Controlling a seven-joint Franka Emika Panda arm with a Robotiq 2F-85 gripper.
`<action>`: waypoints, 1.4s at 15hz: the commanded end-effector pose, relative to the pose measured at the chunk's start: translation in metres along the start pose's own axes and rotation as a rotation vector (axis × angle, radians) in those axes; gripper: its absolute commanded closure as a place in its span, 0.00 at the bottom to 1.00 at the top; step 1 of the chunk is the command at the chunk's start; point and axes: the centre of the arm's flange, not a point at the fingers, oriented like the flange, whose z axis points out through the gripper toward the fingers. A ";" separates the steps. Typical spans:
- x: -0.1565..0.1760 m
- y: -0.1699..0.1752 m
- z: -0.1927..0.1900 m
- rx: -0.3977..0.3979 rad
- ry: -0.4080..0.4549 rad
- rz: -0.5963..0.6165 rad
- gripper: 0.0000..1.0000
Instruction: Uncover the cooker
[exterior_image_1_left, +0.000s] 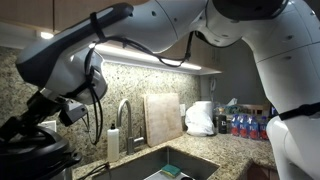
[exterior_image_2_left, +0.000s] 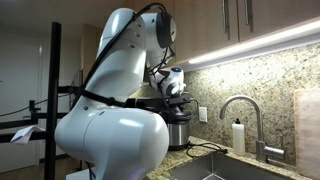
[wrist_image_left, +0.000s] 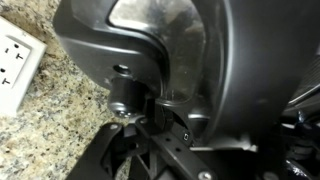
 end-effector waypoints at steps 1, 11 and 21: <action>-0.016 0.000 -0.009 -0.022 -0.006 0.015 0.52; -0.014 -0.017 -0.015 -0.072 0.008 0.046 0.87; 0.002 -0.033 -0.034 -0.231 0.023 0.134 0.87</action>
